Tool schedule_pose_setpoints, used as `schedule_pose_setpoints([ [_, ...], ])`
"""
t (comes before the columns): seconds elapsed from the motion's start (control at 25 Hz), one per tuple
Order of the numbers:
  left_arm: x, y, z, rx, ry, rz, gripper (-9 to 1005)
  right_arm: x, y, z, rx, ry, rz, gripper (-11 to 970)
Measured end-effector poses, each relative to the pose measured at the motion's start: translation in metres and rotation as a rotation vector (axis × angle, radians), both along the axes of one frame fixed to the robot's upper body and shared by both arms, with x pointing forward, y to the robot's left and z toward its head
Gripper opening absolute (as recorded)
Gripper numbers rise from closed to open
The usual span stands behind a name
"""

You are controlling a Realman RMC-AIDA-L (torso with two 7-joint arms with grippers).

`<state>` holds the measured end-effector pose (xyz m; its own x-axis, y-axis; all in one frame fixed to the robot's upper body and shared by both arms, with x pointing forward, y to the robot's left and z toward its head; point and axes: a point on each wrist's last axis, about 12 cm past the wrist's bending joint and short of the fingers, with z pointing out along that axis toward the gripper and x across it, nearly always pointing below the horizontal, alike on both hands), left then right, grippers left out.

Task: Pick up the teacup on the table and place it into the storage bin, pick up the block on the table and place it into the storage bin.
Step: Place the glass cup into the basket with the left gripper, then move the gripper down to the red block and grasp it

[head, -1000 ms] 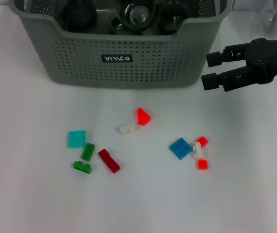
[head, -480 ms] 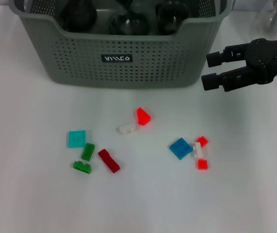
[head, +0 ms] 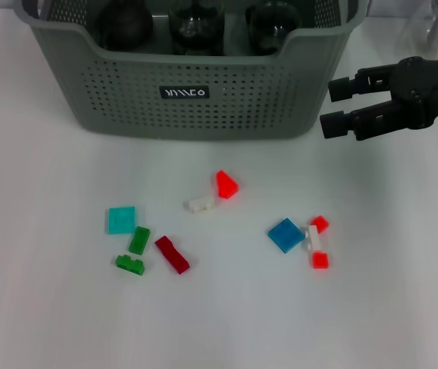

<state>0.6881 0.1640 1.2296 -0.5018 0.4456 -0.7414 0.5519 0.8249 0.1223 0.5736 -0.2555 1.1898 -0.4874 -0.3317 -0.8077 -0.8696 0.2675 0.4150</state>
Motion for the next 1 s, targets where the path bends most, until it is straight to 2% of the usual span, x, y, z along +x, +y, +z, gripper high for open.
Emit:
schedule_pose_setpoints([
  [0.04, 0.000, 0.000, 0.000, 0.000, 0.000, 0.000, 554, 0.000, 0.000, 0.001, 0.002, -0.003, 0.000, 946],
  [0.16, -0.014, 0.018, 0.024, -0.155, -0.052, 0.005, 699, 0.002, 0.000, 0.003, 0.006, -0.011, 0.003, 946],
  [0.32, -0.040, 0.041, 0.043, -0.378, -0.109, -0.050, 730, 0.003, -0.002, 0.007, 0.011, -0.028, 0.007, 946],
  [0.4, -0.054, 0.055, 0.044, -0.506, -0.124, -0.106, 746, 0.003, -0.003, 0.009, 0.016, -0.037, 0.011, 946],
  [0.48, -0.066, 0.066, 0.042, -0.622, -0.128, -0.180, 762, 0.002, -0.005, 0.010, 0.013, -0.041, 0.019, 946],
  [0.64, -0.094, 0.090, 0.018, -0.831, -0.112, -0.346, 790, -0.001, -0.008, 0.009, -0.010, -0.030, 0.049, 945],
  [0.72, -0.105, 0.093, 0.002, -0.865, -0.091, -0.432, 801, -0.003, -0.009, 0.009, -0.021, -0.024, 0.073, 945],
  [0.76, -0.105, 0.093, 0.002, -0.865, -0.091, -0.432, 806, -0.004, -0.009, 0.009, -0.028, -0.022, 0.083, 945],
  [1.0, -0.133, 0.088, -0.024, -0.839, -0.072, -0.682, 835, -0.009, -0.011, 0.003, -0.123, 0.019, 0.137, 945],
])
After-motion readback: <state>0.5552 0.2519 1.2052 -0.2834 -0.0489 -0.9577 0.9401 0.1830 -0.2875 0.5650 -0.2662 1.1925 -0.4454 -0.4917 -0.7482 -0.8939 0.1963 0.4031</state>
